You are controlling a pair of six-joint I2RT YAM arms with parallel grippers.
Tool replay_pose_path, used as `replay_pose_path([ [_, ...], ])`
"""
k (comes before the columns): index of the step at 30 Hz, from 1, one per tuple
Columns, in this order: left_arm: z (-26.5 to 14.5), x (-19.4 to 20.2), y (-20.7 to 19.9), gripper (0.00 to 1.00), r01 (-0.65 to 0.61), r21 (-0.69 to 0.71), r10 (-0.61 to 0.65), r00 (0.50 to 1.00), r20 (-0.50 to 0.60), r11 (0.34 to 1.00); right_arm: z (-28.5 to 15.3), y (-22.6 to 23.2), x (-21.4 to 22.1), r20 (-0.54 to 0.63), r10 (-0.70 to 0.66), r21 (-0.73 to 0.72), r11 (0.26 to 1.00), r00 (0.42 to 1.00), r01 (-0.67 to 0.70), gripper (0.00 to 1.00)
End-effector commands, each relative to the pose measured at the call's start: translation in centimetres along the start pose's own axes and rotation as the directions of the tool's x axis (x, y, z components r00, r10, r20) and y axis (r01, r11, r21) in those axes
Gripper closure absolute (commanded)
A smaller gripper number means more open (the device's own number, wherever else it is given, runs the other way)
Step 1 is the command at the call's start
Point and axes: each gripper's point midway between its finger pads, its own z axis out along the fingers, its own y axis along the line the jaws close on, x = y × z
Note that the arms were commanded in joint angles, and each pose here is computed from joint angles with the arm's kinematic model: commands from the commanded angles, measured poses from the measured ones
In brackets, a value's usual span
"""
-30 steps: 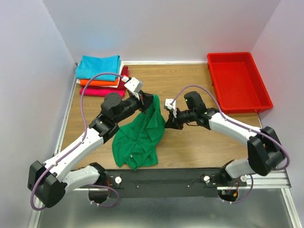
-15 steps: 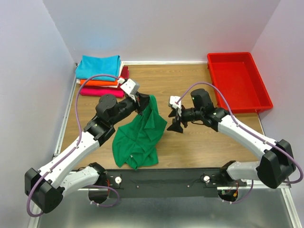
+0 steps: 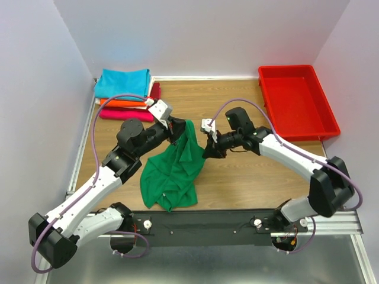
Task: Fold and stack the t-shirts
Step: Flatten the tshirt out
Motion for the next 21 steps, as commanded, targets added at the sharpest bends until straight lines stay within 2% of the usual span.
replay_pose_path([
  [1, -0.9, -0.8, 0.5, 1.0, -0.041, -0.035, 0.042, 0.999, 0.022, 0.999, -2.4, 2.5, -1.5, 0.03, -0.059, -0.005, 0.998, 0.998, 0.059, 1.0],
  [4, -1.2, -0.6, 0.1, 1.0, -0.074, -0.008, 0.074, 0.997, 0.007, 0.997, -5.1, 3.2, -2.4, 0.01, -0.16, 0.063, 0.985, 0.987, 0.159, 0.99],
  [6, -1.5, -0.8, -0.1, 1.0, -0.111, 0.003, 0.111, 0.994, 0.002, 0.994, -7.0, 3.0, -2.4, -0.057, -0.189, 0.11, 0.975, 0.98, 0.194, 1.0],
  [7, -1.7, -1.3, -0.1, 1.0, -0.128, 0.002, 0.128, 0.992, 0.012, 0.992, -8.3, 1.9, -2.3, -0.102, -0.195, 0.179, 0.961, 0.975, 0.211, 0.99],
  [10, -2.2, -4.4, -0.3, 1.0, -0.194, -0.018, 0.195, 0.978, 0.075, 0.981, -12.5, 0.1, -3.6, -0.213, -0.227, 0.316, 0.904, 0.95, 0.287, 1.0],
  [11, -2.3, -5.3, -0.2, 1.0, -0.207, -0.033, 0.209, 0.974, 0.09, 0.978, -14.4, -0.8, -6.3, -0.207, -0.256, 0.383, 0.867, 0.944, 0.32, 1.0],
  [13, -2.4, -7.2, -0.3, 1.0, -0.244, -0.045, 0.248, 0.961, 0.124, 0.969, -16.6, -1.9, -8.4, -0.234, -0.27, 0.451, 0.821, 0.934, 0.35, 1.0],
  [14, -2.7, -9.3, -0.9, 1.0, -0.256, -0.041, 0.259, 0.951, 0.169, 0.966, -17.5, -2.8, -9.0, -0.252, -0.249, 0.486, 0.803, 0.935, 0.345, 1.0],
  [15, -2.9, -10.5, -1.2, 1.0, -0.29, -0.04, 0.292, 0.937, 0.192, 0.956, -19.4, -2.9, -12.1, -0.218, -0.288, 0.535, 0.764, 0.933, 0.361, 1.0],
  [17, -3.5, -13.7, -3.0, 1.0, -0.347, 0.005, 0.334, 0.905, 0.263, 0.938, -20.5, -2.7, -14.4, -0.186, -0.322, 0.552, 0.748, 0.928, 0.37, 1.0],
  [18, -3.8, -14.7, -3.7, 1.0, -0.363, 0.026, 0.341, 0.895, 0.286, 0.931, -22.4, -2.3, -17.5, -0.147, -0.372, 0.584, 0.715, 0.917, 0.383, 1.0],
  [21, -5.7, -18.4, -7.2, 1.0, -0.429, 0.125, 0.354, 0.851, 0.388, 0.895, -25.1, 0.3, -21.2, -0.049, -0.444, 0.575, 0.72, 0.895, 0.389, 1.0],
])
